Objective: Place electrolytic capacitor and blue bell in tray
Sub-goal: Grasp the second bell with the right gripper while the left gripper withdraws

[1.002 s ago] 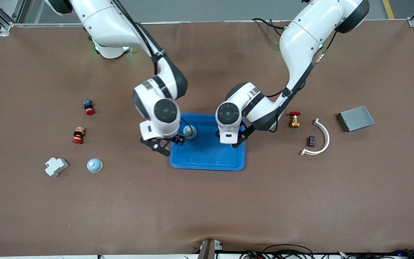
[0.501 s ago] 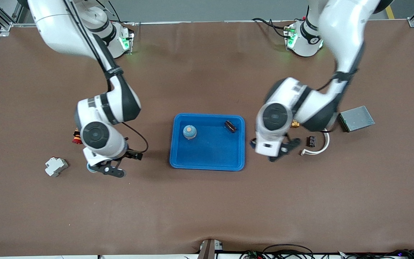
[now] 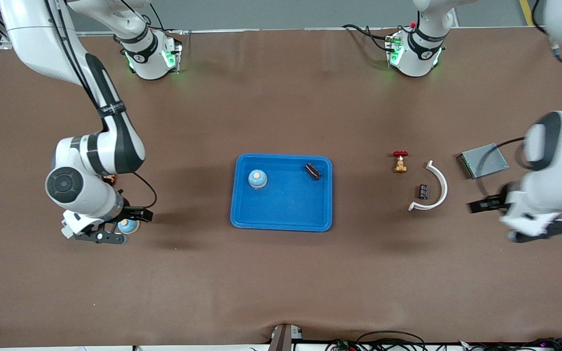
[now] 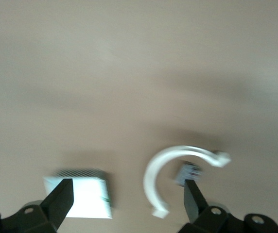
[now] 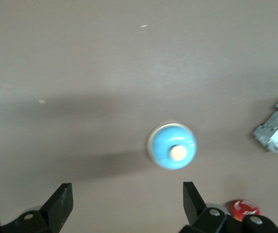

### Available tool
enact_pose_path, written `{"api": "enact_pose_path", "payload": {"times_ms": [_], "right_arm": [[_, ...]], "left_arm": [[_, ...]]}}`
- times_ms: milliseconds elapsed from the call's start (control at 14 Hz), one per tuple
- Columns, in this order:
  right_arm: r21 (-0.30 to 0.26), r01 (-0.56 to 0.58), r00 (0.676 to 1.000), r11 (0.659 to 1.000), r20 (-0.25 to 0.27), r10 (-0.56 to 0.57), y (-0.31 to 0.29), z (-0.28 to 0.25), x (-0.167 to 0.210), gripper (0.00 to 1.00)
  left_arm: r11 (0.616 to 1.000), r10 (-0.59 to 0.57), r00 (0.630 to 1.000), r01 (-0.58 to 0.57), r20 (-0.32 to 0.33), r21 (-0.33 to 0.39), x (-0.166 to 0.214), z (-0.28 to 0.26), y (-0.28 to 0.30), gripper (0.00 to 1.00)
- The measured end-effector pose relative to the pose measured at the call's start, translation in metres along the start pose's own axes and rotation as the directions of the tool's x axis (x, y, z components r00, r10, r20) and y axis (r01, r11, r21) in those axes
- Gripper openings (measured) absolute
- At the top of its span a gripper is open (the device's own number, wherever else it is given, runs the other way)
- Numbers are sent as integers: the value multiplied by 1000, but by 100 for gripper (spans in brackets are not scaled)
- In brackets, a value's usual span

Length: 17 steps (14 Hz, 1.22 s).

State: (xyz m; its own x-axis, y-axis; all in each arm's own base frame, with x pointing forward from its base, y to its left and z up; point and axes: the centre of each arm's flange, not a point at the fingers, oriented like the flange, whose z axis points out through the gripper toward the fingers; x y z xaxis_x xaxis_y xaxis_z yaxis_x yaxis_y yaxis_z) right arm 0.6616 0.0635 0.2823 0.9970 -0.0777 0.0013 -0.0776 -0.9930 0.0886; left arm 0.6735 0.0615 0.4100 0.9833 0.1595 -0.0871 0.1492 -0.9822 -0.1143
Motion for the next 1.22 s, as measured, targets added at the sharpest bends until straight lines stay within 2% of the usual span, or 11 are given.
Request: {"api": "enact_pose_path", "payload": {"times_ms": [72, 215, 358, 573, 716, 931, 1217], "right_arm": [[6, 17, 1000, 1000, -19, -17, 16, 8, 0, 100], [15, 44, 997, 999, -68, -43, 47, 27, -3, 100], [17, 47, 995, 999, -91, -45, 66, 39, -6, 100], [25, 54, 991, 998, -121, -51, 62, 41, -7, 100], [29, 59, 989, 998, -135, -55, 58, 46, -7, 100], [33, 62, 987, 998, -150, -56, 55, 64, -7, 100], [37, 61, 990, 997, -130, -55, 52, 91, -10, 100]], "left_arm": [[999, 38, 999, -38, -12, -9, 4, 3, -43, 100], [995, 96, 995, -97, -27, -15, 3, 5, -93, 100], [989, 149, 988, -150, -39, -16, 1, -2, -109, 100], [981, 167, 983, -173, -72, -87, -6, -16, -125, 100], [975, 184, 979, -193, -91, -109, -11, -22, -147, 100], [973, 189, 975, -202, -116, -114, -12, -34, -152, 100], [966, 215, 968, -231, -132, -120, -9, -43, -119, 100]]}}
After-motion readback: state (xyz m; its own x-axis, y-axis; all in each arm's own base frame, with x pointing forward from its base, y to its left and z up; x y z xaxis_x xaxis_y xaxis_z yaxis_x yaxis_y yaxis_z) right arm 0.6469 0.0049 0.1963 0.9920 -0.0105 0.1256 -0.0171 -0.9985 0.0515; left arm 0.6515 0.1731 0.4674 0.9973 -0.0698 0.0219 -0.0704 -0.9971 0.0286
